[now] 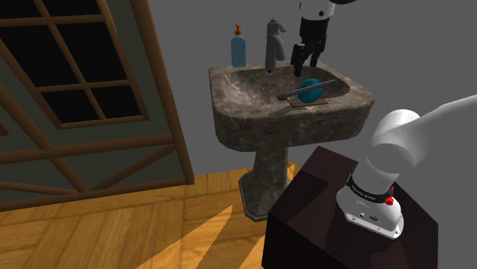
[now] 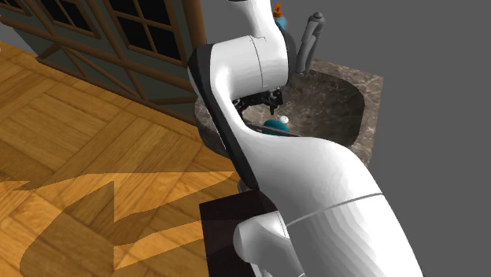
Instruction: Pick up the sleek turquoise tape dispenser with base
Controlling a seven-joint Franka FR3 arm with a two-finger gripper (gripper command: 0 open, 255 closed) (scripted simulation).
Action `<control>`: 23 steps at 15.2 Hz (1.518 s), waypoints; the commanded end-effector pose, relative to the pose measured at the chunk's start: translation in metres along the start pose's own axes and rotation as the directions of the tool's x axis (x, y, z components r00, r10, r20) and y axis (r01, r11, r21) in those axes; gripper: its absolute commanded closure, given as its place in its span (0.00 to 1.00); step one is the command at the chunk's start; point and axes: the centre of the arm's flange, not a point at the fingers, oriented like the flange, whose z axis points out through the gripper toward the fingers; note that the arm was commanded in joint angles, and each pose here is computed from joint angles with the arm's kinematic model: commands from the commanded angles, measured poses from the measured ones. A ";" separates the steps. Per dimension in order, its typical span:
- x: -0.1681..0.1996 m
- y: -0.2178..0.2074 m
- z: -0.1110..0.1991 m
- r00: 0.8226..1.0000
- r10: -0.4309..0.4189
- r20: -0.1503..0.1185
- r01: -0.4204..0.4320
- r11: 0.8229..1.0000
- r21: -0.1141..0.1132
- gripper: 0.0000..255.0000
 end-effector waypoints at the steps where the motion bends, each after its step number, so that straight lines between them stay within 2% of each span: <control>1: 0.000 0.000 0.000 1.000 0.000 0.000 0.000 1.000 0.000 0.00; 2: 0.004 0.010 0.010 0.981 -0.193 0.029 0.192 0.981 0.013 0.00; 3: 0.009 0.019 0.020 0.924 -0.378 0.055 0.377 0.926 0.031 0.00; 4: 0.015 0.026 0.030 0.832 -0.550 0.077 0.547 0.835 0.053 0.00; 5: 0.023 0.033 0.041 0.708 -0.700 0.094 0.696 0.714 0.079 0.00; 6: 0.031 0.037 0.052 0.556 -0.824 0.105 0.817 0.566 0.108 0.00; 7: 0.032 0.038 0.053 0.532 -0.840 0.106 0.833 0.542 0.113 0.00; 14: 0.030 0.033 0.093 0.532 -0.840 0.106 0.833 0.542 0.113 0.00; 16: 0.030 0.033 0.093 0.532 -0.840 0.106 0.833 0.542 0.113 0.00; 17: 0.030 0.033 0.093 0.532 -0.840 0.106 0.833 0.542 0.113 1.00; 23: 0.030 0.033 0.093 0.532 -0.840 0.106 0.833 0.542 0.113 1.00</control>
